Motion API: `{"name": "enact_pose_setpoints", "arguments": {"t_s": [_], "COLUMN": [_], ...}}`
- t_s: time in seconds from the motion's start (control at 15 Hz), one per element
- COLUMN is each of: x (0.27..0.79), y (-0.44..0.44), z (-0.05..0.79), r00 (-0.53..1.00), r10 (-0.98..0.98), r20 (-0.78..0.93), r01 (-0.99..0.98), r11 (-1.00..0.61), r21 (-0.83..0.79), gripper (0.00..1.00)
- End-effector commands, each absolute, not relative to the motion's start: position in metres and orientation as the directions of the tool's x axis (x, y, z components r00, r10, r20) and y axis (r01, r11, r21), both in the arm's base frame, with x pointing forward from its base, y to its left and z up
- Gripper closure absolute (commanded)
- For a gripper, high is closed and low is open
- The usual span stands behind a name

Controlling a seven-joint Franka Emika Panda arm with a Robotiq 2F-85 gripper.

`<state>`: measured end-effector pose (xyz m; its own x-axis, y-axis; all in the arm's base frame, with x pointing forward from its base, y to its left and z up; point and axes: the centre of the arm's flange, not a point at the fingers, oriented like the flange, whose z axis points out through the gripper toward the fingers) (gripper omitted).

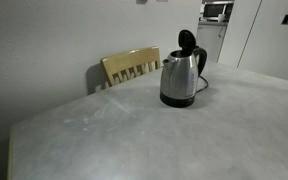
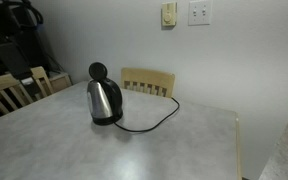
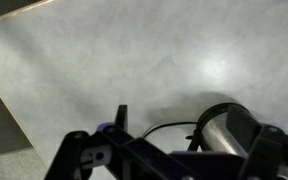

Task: Close the kettle

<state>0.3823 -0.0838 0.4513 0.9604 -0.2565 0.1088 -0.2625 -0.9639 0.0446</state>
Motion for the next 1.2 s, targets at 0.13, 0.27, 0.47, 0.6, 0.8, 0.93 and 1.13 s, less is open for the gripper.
{"name": "enact_pose_setpoints", "arguments": {"t_s": [0.13,0.27,0.47,0.6,0.8,0.93,1.13], "x": [0.384,0.395,0.416,0.431,0.451,0.464,0.48], "y": [-0.086,-0.086,-0.083,-0.079,-0.071,-0.062,-0.045], "z": [0.452,0.457,0.466,0.47,0.471,0.467,0.465], "r00": [0.957,0.936,0.888,0.853,0.823,0.821,0.821], "r10": [-0.25,-0.195,-0.111,-0.063,-0.043,-0.016,0.035], "r20": [0.149,0.295,0.447,0.518,0.567,0.571,0.57], "r01": [-0.257,-0.211,-0.124,-0.053,0.021,0.069,0.127], "r11": [-0.966,-0.977,-0.992,-0.998,-0.994,-0.99,-0.984], "r21": [0.025,0.025,0.001,-0.035,-0.106,-0.126,-0.123], "gripper": [0.0,0.0,0.0,0.0,0.27,0.41,0.61]}}
